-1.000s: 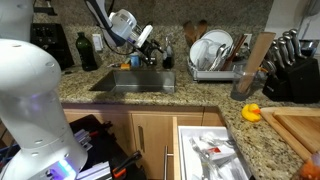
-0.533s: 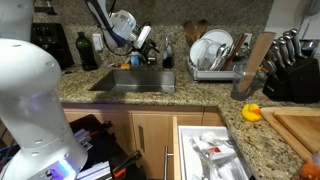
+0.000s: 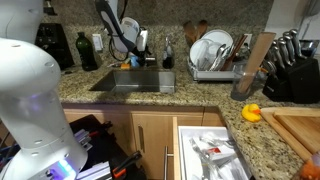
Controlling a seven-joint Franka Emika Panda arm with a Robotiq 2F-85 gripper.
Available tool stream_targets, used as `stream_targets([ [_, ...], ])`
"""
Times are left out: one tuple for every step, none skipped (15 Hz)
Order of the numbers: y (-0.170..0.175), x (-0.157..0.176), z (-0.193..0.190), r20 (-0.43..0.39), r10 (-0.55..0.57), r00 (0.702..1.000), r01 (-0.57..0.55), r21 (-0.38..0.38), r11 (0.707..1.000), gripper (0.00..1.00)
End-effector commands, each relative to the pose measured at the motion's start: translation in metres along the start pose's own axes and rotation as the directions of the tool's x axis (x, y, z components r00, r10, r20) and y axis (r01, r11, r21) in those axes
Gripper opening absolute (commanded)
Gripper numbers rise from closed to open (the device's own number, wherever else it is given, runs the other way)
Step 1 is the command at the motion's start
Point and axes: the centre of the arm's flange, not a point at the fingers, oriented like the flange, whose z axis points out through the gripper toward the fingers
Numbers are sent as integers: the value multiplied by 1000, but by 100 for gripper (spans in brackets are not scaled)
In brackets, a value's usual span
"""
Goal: Open the faucet
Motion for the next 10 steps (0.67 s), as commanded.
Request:
stream_targets([
  [-22,-64,-4,-62,-152,987,143,-131,981,100],
  [-24,-78,0,-79,-185,980,168,-177,970,100],
  [-18,-92,6,-99,-152,983,126,-230,965,100],
  [-3,-65,-3,-67,-152,986,143,-122,982,100],
  [5,-81,-6,-72,-150,986,137,-153,979,100],
  [12,-90,-8,-71,-149,986,135,-171,976,100],
  [12,-84,-11,6,-144,990,143,-132,981,100],
  [12,-79,-9,-45,-158,986,150,-150,977,100],
  [10,-75,-5,-157,-196,968,155,-240,958,100],
  [7,-72,-2,-177,-220,959,167,-269,948,100],
])
